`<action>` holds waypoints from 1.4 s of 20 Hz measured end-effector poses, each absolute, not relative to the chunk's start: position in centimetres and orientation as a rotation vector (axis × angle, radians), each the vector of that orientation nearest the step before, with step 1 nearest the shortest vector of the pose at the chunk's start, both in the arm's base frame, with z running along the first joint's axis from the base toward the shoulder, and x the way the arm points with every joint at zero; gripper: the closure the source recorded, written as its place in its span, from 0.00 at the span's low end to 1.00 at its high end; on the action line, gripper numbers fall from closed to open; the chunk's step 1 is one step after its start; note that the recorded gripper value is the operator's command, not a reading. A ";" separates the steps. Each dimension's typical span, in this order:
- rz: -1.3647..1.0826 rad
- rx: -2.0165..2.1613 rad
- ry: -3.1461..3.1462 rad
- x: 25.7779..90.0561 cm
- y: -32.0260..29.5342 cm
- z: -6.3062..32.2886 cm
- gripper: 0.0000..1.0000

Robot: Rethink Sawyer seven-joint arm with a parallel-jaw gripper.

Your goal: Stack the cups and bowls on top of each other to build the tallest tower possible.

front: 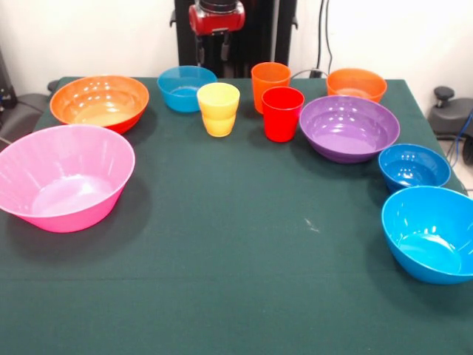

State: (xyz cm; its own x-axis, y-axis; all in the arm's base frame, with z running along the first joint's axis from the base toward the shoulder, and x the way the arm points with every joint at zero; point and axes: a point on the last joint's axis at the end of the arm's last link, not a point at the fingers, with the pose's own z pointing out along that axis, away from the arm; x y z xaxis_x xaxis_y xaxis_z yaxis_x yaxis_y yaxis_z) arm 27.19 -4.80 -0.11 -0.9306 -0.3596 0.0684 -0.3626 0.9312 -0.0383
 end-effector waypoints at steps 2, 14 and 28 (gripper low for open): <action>0.078 0.556 -3.042 26.7 -5.2 -0.2 0.00; 0.070 0.548 -3.048 26.4 -5.5 -0.4 0.00; 0.029 0.581 -3.135 30.5 -4.9 -1.4 0.00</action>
State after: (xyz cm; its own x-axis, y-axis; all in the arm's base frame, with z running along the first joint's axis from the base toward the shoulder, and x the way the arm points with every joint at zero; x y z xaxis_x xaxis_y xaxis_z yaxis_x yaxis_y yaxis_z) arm 30.48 -4.87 -1.36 -0.9325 -0.3585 -0.0431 -0.3577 0.9335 -0.0266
